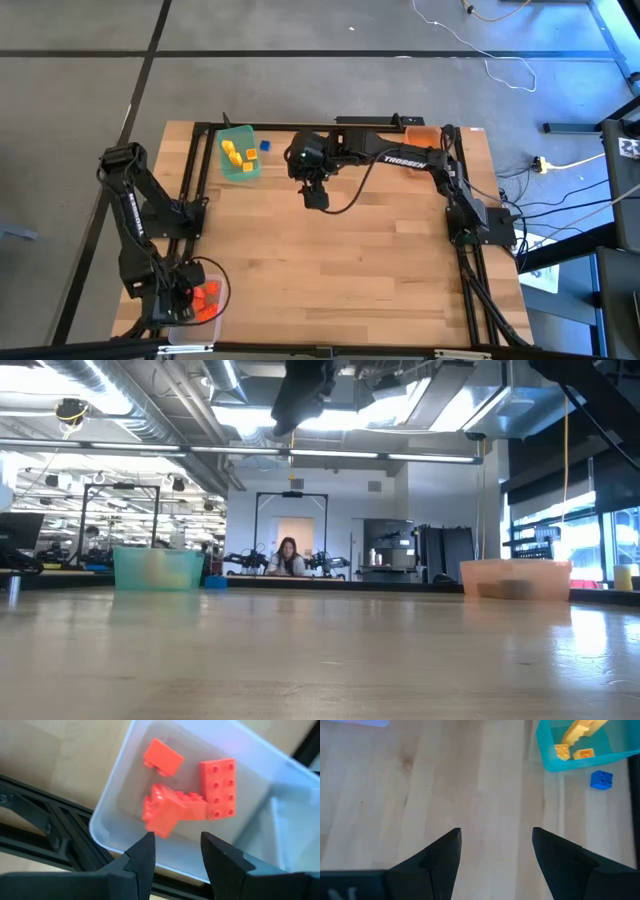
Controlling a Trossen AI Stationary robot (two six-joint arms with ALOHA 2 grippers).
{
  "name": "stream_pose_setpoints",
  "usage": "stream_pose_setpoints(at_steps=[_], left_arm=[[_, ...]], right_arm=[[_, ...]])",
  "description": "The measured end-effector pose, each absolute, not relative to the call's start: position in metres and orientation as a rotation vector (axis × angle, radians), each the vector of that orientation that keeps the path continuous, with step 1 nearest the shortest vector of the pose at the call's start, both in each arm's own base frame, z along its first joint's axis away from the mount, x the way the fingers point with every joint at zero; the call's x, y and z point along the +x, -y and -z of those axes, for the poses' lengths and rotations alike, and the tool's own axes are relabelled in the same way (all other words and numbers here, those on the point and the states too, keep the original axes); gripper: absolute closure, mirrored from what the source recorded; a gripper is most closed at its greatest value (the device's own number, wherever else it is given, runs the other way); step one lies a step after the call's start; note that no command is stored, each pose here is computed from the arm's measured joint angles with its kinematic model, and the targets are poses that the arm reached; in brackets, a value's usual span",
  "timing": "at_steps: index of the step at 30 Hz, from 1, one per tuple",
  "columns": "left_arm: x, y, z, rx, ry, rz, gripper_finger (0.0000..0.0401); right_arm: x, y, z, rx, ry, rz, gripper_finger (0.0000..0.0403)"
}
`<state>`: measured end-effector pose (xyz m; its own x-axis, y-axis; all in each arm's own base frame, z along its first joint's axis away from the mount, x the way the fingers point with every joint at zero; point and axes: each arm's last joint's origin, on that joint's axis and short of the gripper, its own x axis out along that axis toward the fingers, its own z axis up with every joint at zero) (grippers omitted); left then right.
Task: Sort & place blocks by color
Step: Put the blue game piece into the orange bin
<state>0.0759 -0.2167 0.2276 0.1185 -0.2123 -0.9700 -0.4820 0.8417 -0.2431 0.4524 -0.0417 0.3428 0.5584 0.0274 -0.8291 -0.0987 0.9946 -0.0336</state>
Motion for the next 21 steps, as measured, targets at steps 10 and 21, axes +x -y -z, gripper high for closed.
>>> stream_pose_setpoints(at_steps=[10, 21], left_arm=[[0.093, 0.2, -0.253, -0.739, -1.287, -0.233, 0.0252], [0.107, 0.144, -0.274, -0.727, -0.967, -0.456, 0.0252]], right_arm=[[0.451, 0.083, -0.343, -0.075, -0.941, -0.006, 0.0159], [0.439, 0.133, -0.343, -0.044, -0.941, 0.088, 0.0159]])
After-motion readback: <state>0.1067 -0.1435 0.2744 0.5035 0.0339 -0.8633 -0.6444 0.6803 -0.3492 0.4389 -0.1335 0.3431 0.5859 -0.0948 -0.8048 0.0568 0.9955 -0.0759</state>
